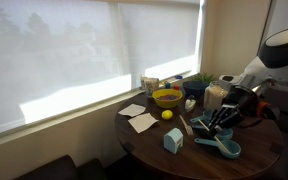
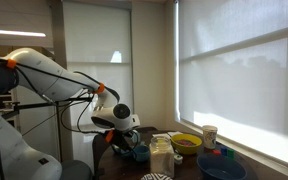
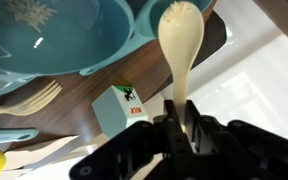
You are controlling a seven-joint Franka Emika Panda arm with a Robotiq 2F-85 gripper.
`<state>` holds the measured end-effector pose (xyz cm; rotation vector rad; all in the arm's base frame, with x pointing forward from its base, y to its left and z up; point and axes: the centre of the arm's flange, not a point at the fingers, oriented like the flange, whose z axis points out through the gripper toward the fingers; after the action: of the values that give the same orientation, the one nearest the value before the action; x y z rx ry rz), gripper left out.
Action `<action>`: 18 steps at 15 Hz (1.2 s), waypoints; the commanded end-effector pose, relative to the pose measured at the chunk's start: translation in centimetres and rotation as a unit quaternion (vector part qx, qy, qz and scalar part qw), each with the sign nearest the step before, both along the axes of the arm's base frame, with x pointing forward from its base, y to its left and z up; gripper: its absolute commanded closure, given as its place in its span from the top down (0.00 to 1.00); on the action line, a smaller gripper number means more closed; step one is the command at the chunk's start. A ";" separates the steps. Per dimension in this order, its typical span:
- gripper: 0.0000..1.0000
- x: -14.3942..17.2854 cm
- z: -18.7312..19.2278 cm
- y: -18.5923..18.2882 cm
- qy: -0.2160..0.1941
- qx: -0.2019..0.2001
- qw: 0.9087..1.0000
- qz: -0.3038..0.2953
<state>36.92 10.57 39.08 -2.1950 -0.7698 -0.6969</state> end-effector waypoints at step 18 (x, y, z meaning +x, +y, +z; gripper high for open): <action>0.03 -3.4 1.4 -0.6 -0.045 -0.001 0.999 0.019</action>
<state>36.25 9.78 39.45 -2.1576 -0.8661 -0.7506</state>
